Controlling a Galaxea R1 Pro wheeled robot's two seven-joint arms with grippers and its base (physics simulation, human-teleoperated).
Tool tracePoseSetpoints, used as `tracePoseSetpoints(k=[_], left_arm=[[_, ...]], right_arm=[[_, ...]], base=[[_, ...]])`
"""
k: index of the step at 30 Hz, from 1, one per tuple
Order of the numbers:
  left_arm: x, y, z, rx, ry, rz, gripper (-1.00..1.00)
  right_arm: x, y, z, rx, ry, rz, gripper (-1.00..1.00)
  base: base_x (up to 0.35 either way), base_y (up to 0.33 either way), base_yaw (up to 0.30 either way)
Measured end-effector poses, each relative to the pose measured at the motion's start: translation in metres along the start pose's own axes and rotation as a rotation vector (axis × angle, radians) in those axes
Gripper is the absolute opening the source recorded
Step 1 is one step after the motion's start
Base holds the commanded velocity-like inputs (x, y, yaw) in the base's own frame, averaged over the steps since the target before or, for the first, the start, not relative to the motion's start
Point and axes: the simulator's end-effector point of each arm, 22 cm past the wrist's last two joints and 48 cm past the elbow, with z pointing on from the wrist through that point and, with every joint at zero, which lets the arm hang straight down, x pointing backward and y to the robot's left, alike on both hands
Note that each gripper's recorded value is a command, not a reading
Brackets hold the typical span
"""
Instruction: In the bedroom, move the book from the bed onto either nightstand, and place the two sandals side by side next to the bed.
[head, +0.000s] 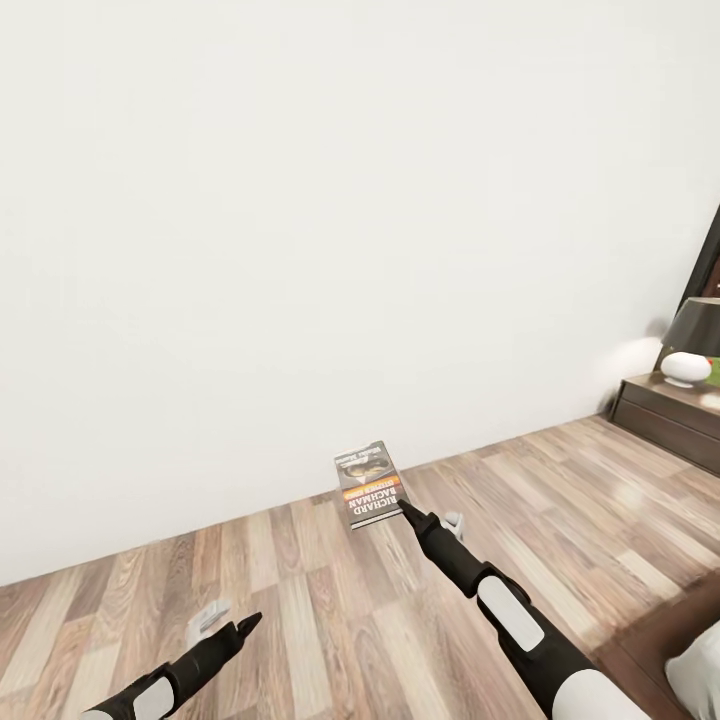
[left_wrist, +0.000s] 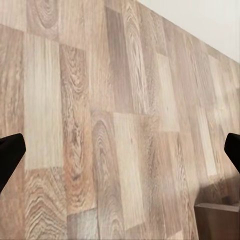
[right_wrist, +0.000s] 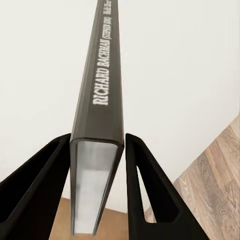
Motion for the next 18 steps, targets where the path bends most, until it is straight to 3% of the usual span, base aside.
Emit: tracePoseSetpoints(k=[18], left_arm=[[0.0000, -0.0001, 0.0000, 0.000, 0.000, 0.000, 1.00]], right_arm=[[0.0002, 0.0000, -0.0001, 0.000, 0.001, 0.000, -1.00]], base=[[0.295, 0.146, -0.132]])
